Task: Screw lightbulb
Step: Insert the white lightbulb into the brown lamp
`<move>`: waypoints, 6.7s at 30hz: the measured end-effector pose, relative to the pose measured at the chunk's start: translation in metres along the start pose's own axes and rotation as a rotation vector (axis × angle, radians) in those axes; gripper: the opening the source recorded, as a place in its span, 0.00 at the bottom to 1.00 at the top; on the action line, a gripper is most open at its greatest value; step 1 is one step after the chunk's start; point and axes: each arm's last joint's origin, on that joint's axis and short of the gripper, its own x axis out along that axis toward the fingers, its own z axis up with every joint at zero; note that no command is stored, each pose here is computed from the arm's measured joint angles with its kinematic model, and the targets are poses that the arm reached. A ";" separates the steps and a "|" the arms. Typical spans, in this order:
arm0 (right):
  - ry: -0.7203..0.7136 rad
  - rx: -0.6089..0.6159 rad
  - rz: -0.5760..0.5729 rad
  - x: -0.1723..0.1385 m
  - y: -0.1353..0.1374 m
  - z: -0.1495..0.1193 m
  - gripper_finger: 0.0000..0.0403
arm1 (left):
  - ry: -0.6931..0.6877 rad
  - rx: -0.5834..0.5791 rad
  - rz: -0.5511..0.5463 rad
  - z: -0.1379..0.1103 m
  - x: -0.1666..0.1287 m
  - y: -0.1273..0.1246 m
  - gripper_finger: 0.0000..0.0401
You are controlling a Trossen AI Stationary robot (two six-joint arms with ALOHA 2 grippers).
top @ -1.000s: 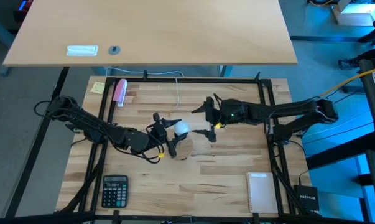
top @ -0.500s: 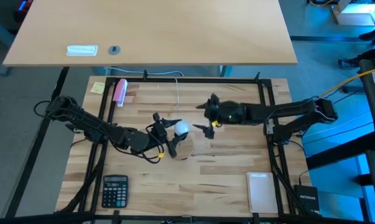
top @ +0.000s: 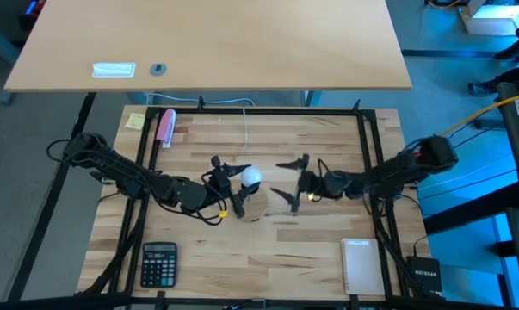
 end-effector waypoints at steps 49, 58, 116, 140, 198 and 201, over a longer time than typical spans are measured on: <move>0.000 0.014 0.076 0.097 0.026 -0.011 0.54 | 0.005 -0.030 0.041 -0.001 0.003 0.004 0.60; 0.000 -0.020 0.123 0.096 0.026 -0.008 0.37 | 0.005 -0.009 0.030 -0.001 0.001 0.002 0.60; 0.044 0.021 0.587 0.072 0.022 0.072 0.37 | -0.105 0.056 -0.389 0.044 -0.020 0.010 0.85; 0.191 -0.009 0.056 0.093 -0.030 0.045 0.37 | -0.078 -0.099 0.161 0.044 -0.021 0.027 0.85; 0.190 -0.034 0.074 0.098 -0.027 0.037 0.37 | -0.012 0.021 0.366 0.032 0.019 -0.005 0.58; 0.177 -0.032 0.126 0.093 -0.019 0.043 0.37 | -0.014 0.024 0.324 0.035 0.013 -0.009 0.58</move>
